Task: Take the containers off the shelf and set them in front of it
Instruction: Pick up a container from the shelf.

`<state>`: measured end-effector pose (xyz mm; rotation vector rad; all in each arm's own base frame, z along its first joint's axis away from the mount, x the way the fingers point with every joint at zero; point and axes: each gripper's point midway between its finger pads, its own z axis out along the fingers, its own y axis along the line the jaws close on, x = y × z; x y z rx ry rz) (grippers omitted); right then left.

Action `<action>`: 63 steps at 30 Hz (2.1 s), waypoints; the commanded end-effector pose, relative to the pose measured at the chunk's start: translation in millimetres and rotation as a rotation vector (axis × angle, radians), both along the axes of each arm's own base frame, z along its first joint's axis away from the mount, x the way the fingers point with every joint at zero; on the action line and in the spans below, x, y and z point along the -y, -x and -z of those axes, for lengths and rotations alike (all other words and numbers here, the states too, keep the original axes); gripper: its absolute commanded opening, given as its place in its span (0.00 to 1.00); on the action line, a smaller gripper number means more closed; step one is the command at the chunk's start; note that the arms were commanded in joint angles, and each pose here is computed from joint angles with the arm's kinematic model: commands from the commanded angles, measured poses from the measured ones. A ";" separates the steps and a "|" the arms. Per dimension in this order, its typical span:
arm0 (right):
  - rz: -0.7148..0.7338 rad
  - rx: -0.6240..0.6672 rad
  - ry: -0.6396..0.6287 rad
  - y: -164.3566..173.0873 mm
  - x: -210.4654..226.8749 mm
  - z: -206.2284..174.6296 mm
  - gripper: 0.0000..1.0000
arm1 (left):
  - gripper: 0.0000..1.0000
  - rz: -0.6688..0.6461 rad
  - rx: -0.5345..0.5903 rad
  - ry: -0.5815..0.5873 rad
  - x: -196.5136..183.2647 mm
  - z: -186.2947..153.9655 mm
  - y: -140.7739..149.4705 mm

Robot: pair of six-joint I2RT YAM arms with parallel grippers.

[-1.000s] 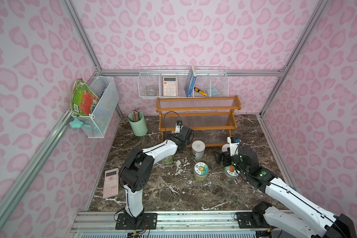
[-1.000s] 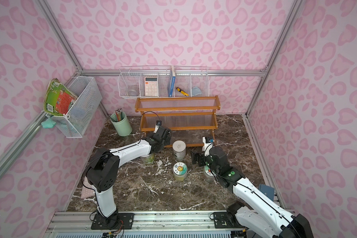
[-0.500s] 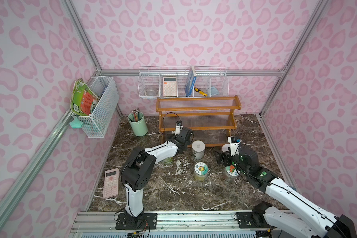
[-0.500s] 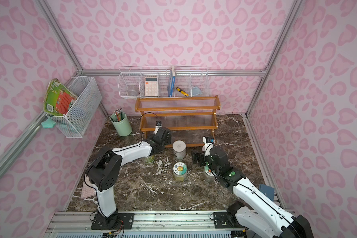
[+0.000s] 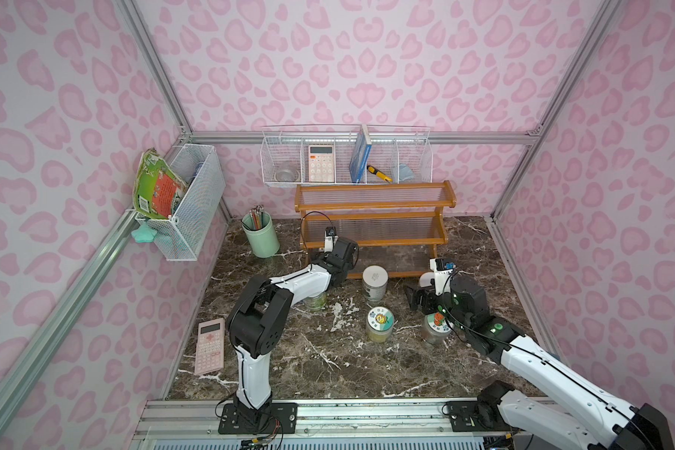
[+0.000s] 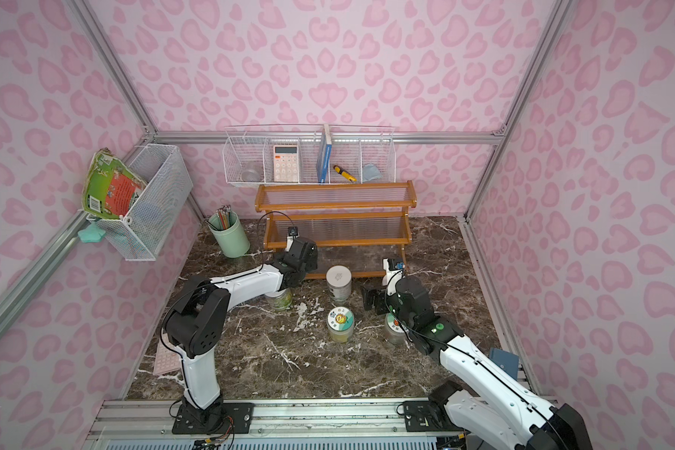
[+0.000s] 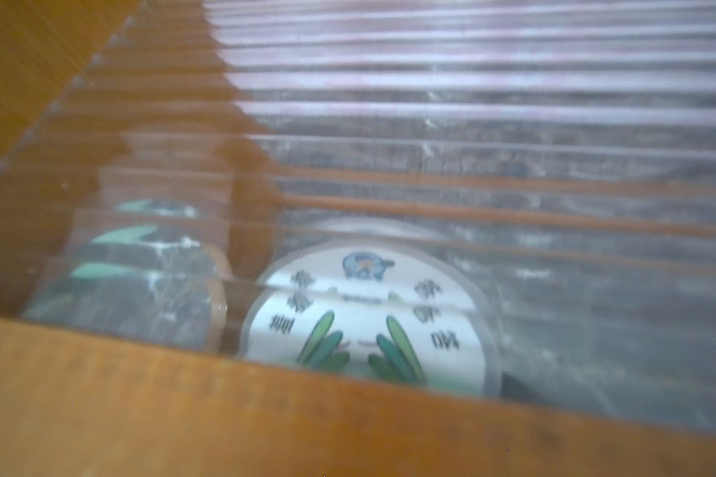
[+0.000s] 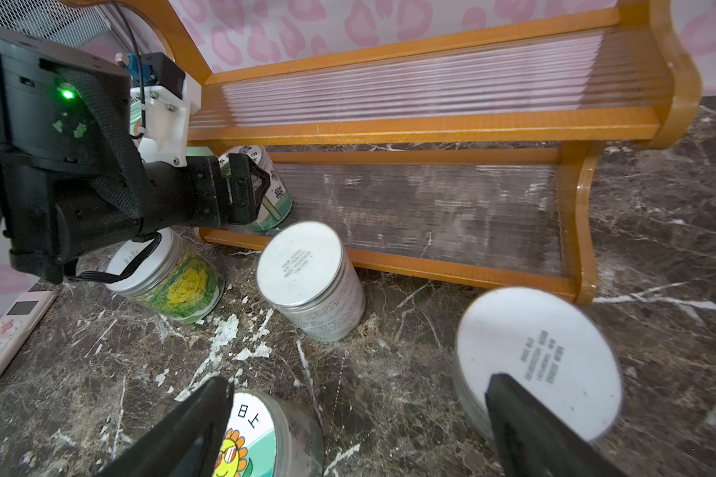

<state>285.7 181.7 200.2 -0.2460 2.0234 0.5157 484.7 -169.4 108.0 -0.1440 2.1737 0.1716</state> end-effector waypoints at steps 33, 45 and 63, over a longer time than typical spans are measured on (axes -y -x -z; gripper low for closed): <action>0.023 0.023 -0.007 2.0 6.1 -3.7 0.99 | 0.70 0.053 -0.020 0.040 11.8 -8.0 5.5; 0.029 0.031 -0.011 7.7 11.6 -5.5 0.99 | 0.70 0.073 -0.024 0.044 32.5 -11.8 27.3; 0.019 0.046 -0.027 14.8 14.0 -10.7 0.99 | 0.69 0.085 -0.006 0.023 33.2 -44.5 93.0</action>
